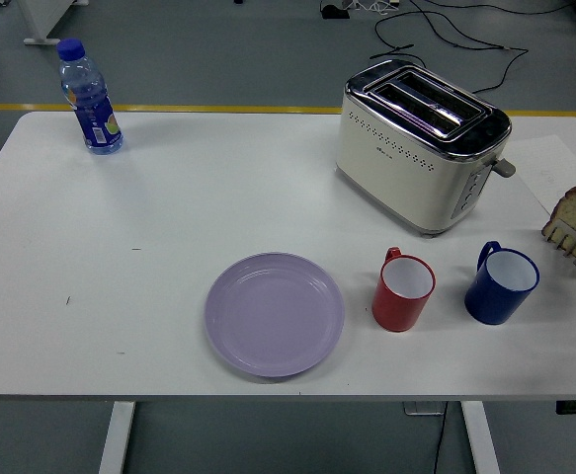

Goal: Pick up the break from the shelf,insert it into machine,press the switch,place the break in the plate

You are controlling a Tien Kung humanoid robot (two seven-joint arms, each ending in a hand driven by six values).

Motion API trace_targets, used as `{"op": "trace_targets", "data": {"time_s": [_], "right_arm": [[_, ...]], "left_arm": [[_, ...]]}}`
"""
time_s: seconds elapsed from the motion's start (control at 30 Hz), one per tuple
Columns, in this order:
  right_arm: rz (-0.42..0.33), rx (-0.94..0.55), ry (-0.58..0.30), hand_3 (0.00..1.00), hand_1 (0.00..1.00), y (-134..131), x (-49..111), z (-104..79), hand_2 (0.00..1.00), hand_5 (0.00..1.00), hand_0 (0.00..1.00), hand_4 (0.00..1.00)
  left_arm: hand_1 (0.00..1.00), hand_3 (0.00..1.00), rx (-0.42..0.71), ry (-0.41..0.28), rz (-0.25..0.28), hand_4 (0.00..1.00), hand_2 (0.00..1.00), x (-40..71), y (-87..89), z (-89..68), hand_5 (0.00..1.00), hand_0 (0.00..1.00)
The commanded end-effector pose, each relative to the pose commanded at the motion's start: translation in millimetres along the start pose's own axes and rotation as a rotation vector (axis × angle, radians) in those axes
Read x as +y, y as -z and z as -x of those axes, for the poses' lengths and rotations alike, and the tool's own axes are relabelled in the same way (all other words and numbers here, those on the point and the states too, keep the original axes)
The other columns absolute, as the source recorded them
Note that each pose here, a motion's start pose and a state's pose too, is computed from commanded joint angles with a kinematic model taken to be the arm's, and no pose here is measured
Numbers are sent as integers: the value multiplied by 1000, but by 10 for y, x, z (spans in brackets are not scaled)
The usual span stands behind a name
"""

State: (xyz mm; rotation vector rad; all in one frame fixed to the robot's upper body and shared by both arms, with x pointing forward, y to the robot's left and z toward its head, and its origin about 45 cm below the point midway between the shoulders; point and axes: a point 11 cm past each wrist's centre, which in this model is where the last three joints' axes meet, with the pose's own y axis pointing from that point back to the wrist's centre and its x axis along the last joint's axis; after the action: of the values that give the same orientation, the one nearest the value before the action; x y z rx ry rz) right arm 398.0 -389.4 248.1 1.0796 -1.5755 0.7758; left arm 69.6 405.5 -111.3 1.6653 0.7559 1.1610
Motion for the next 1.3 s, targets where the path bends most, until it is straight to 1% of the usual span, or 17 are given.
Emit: {"op": "trace_targets", "data": {"time_s": [0.03,0.1,0.13,0.2,0.3,0.33,0.4,0.53,0.57,0.6,0.73,0.77,0.83,0.93,1.03,1.17,1.3], "right_arm": [[-10,-3,-19,537,410,18,2,-54,465,2,378,363],[-14,-4,-27,537,410,26,3,-79,465,2,378,363],[-29,-10,-65,536,407,41,4,-199,461,2,368,350],[-56,-25,-111,536,407,93,23,-361,461,2,368,350],[-88,-43,-173,536,407,162,52,-578,461,2,368,350],[-92,-46,-179,536,407,171,56,-600,461,2,368,350],[-114,-60,-219,534,402,229,76,-747,457,2,370,339],[-189,-108,-323,534,402,436,152,-1128,457,2,370,339],[-200,-115,-335,527,373,466,164,-1173,434,2,344,322],[-226,-139,-359,527,373,546,189,-1275,434,2,344,322],[-277,-200,-396,527,373,727,243,-1463,434,2,344,322],[-288,-211,-409,528,364,776,258,-1515,430,2,320,329],[-314,-250,-434,528,364,891,289,-1615,430,2,320,329],[-344,-296,-444,528,364,1088,289,-1688,430,2,320,329],[-361,-333,-414,530,366,1300,258,-1686,429,2,317,329],[-390,-347,-410,530,363,1523,245,-1707,426,2,318,317],[-411,-362,-393,530,363,1766,211,-1661,426,2,318,317]], "left_arm": [[586,601,0,-1,0,329,591,0,-2,-3,951,653],[586,601,0,-1,1,329,591,0,-3,-4,951,653],[586,599,2,-2,1,329,591,0,-4,-9,949,653],[586,599,2,-3,1,329,591,0,-5,-14,949,653],[586,599,3,-4,2,329,591,1,-9,-25,949,653],[586,599,3,-5,2,329,591,1,-9,-27,949,653],[586,600,3,-6,3,329,591,1,-13,-36,950,653],[586,600,6,-9,4,329,591,2,-23,-52,950,653],[585,599,6,-9,4,329,591,2,-24,-54,949,653],[585,599,6,-9,5,329,591,3,-28,-57,949,653],[585,599,6,-10,6,329,591,4,-34,-63,949,653],[585,599,7,-10,6,329,589,4,-35,-64,947,653],[585,599,8,-10,6,329,589,4,-37,-62,947,653],[585,599,11,-9,7,329,589,6,-43,-60,947,653],[585,598,12,-9,9,329,591,8,-60,-64,946,653],[585,599,15,-11,12,330,590,12,-80,-71,946,654],[585,599,22,-11,16,330,590,14,-94,-71,946,654]]}}
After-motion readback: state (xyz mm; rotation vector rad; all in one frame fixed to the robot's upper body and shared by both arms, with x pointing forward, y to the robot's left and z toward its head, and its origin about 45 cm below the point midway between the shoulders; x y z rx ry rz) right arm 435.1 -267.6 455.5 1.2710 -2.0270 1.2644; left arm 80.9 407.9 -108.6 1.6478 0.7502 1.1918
